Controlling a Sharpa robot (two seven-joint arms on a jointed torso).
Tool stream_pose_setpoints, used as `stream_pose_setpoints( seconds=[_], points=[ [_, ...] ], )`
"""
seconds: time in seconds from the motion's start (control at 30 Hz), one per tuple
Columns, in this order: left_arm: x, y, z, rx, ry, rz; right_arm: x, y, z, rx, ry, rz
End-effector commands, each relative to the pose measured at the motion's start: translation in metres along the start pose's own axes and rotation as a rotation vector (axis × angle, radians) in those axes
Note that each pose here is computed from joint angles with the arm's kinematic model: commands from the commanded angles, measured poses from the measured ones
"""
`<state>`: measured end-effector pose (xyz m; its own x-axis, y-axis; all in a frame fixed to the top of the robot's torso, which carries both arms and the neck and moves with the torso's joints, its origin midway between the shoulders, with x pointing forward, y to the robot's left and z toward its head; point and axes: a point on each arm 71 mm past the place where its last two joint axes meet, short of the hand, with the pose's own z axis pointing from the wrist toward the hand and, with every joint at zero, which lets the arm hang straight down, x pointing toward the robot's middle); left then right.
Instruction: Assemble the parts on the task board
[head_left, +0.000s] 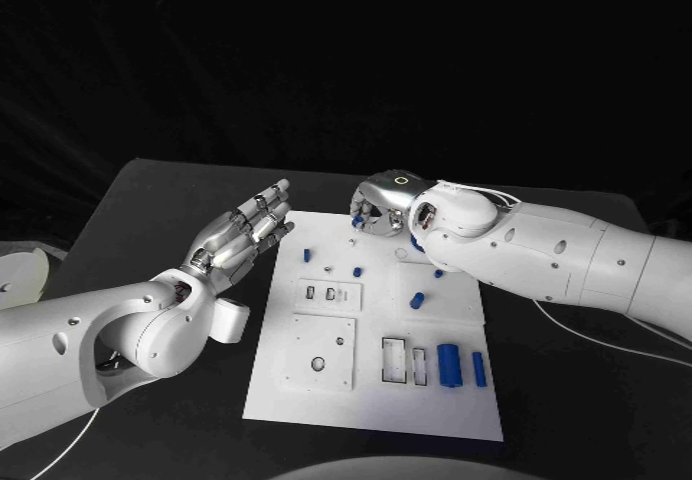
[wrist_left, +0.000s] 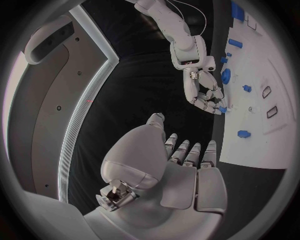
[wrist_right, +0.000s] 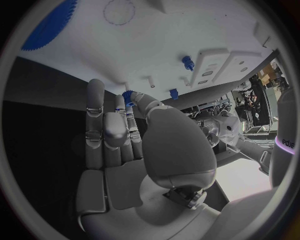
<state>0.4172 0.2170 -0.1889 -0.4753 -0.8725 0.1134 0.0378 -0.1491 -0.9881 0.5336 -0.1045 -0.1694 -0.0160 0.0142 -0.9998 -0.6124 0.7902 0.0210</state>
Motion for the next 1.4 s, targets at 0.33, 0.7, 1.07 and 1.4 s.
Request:
stream_pose_setpoints(
  seconds=[0.33,0.7,1.07,1.4],
  points=[
    [0.0009,0.0003,0.0014,-0.003,0.012,-0.03,0.014,-0.002,-0.006,0.01,0.069,0.001],
    [0.0003,0.0009,0.0017,-0.009,0.01,-0.035,0.014,-0.008,-0.007,0.049,0.073,-0.004],
    [-0.0017,0.0013,0.0015,-0.011,0.006,-0.035,0.0,-0.019,-0.016,0.039,-0.05,0.016],
    [-0.0037,0.0018,-0.0002,-0.011,0.001,-0.033,-0.041,-0.031,-0.053,0.032,-0.135,0.05]
  ],
)
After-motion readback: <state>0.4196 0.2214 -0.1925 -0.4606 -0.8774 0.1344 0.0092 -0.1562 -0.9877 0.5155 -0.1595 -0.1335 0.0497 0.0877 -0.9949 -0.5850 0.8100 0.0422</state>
